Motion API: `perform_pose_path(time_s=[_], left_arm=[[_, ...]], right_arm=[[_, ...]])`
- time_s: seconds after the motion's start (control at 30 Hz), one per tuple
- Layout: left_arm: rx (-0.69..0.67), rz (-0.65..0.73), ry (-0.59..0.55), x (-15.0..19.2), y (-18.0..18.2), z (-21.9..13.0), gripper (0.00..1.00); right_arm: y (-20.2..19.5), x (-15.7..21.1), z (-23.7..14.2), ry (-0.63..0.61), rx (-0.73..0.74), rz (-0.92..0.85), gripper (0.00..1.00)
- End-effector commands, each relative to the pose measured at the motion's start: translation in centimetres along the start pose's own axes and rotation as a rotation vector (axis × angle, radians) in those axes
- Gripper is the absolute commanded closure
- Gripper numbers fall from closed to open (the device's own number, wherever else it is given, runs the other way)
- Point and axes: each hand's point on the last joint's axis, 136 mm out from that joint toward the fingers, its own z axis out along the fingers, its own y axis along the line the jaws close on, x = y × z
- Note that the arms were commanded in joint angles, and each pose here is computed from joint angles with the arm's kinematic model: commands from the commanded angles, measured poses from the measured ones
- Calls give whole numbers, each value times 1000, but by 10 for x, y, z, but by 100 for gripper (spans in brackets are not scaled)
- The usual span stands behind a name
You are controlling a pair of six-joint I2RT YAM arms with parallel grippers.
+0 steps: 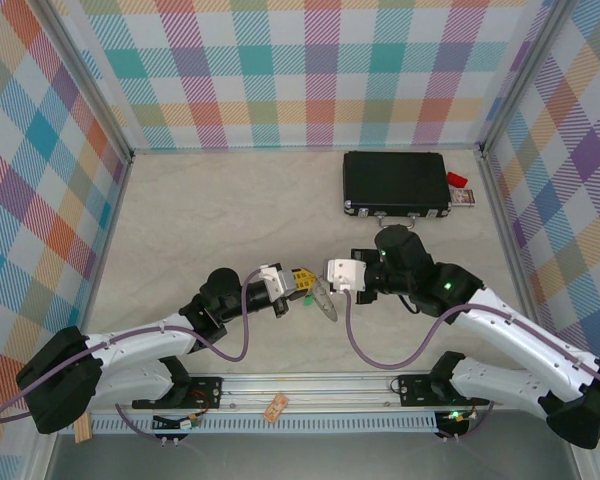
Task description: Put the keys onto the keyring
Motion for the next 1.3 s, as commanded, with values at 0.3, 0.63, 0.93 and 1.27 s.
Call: perform_pose_path(time_s=[0.3,0.63,0.93,1.27], left_arm=[[15,19,-56,-18,-4,-1,100],[21,13,-52,-18,-4,-1,100],[24,10,-54,-20,-5,-1,100],[28,7,-59,-21,-6,-1,100]], right_arm=[[11,4,9,18,-42,-27,100],[3,2,8,19,1,-3,100],[9,5,9,24,-21,-16,100],[12,6,14,28,-40,-24,100]])
